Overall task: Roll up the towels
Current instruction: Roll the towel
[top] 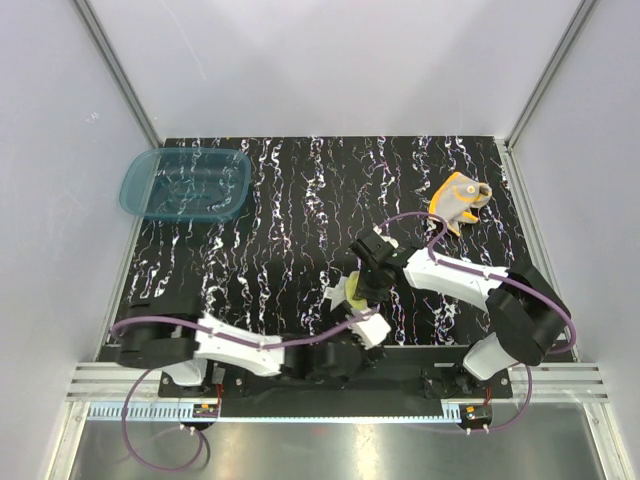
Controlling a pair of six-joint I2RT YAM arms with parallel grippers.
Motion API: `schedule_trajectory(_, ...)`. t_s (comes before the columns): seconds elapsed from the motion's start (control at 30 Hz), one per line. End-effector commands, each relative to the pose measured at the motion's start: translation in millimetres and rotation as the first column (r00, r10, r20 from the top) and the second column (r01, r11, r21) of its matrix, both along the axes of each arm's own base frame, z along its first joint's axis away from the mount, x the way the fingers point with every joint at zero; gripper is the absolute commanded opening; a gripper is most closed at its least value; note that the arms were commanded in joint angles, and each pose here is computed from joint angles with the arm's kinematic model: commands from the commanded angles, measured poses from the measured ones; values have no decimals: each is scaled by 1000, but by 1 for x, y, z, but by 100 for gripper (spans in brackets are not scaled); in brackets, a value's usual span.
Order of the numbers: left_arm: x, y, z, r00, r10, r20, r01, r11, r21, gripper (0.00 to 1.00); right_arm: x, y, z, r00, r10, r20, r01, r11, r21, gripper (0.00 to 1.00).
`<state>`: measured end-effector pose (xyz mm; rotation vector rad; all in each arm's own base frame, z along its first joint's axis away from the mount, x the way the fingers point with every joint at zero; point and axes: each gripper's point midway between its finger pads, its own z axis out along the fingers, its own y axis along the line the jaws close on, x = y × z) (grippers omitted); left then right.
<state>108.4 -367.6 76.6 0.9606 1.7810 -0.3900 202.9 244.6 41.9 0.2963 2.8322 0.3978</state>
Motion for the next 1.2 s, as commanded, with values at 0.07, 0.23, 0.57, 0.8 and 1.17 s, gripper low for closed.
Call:
schedule_trajectory(0.07,7,-27,28,979,63,196,-72,997,41,99,-2,-1,2,1000,20,-22,-20,1000,-12,25)
schedule_trajectory(0.23,11,-28,12,973,80,216,-103,990,97,99,-6,-3,1,999,20,-31,-20,1000,-9,25)
schedule_trajectory(0.57,35,-5,-22,985,150,81,-158,981,114,86,-10,-4,2,999,25,-35,-25,1000,-1,25)
schedule_trajectory(0.8,41,3,-29,983,179,53,-184,976,121,58,-12,-6,1,999,27,-37,-27,1000,-7,25)
schedule_trajectory(1.17,39,5,-30,983,182,14,-183,977,112,25,-8,-4,15,999,29,-17,-29,1000,11,43)
